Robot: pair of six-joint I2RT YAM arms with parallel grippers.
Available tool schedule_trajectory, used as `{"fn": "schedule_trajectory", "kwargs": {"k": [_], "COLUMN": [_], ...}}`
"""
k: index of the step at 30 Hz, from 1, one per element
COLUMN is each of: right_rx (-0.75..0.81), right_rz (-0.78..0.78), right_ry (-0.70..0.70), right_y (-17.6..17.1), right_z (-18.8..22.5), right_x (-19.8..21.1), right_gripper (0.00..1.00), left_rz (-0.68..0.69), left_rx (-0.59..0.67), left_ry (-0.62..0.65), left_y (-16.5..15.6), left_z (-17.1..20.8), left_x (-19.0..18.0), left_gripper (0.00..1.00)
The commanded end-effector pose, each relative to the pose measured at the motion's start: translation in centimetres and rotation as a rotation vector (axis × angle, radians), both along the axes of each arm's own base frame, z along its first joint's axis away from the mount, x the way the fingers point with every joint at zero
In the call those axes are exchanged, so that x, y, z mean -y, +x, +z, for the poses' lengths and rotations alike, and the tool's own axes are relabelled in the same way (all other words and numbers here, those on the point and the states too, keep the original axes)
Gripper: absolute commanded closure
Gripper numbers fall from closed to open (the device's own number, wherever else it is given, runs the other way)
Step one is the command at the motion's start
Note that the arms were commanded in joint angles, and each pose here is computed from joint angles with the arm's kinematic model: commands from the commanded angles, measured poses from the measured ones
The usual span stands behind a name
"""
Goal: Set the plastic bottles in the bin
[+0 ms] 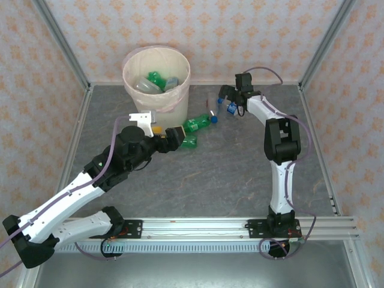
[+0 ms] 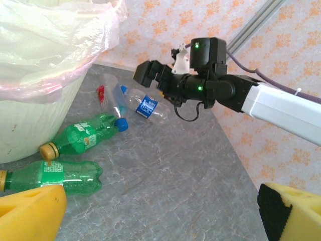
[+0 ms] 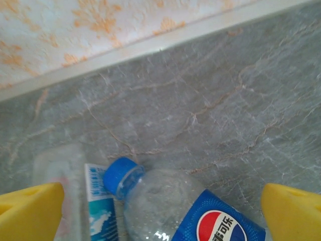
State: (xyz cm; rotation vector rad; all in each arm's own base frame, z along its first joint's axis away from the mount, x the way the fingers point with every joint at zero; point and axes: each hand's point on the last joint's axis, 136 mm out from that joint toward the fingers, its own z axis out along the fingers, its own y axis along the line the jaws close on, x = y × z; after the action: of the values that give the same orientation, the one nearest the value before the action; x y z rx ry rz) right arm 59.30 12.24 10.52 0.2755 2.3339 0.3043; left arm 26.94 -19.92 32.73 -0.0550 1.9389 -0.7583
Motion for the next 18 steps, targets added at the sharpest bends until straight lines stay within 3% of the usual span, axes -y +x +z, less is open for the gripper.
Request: {"fn": "schedule_trajectory", "kwargs": {"k": [1, 18], "right_rx": [-0.028, -0.060], "right_rz": [0.024, 0.023], "right_ry": [-0.016, 0.032], "right_y": [-0.2, -3.5], "right_z": [-0.3, -0.9], "right_x": [0.1, -0.5], "right_gripper": [0.00, 0.07], "left_rz": [0.013, -0.002], "left_rx": [0.022, 0.025], "left_ry": [0.000, -0.022], "left_y": [-0.5, -0.7], "left_z": [0.7, 0.6], "left_x": [-0.5, -0.4], "left_gripper": [0.01, 0.01]}}
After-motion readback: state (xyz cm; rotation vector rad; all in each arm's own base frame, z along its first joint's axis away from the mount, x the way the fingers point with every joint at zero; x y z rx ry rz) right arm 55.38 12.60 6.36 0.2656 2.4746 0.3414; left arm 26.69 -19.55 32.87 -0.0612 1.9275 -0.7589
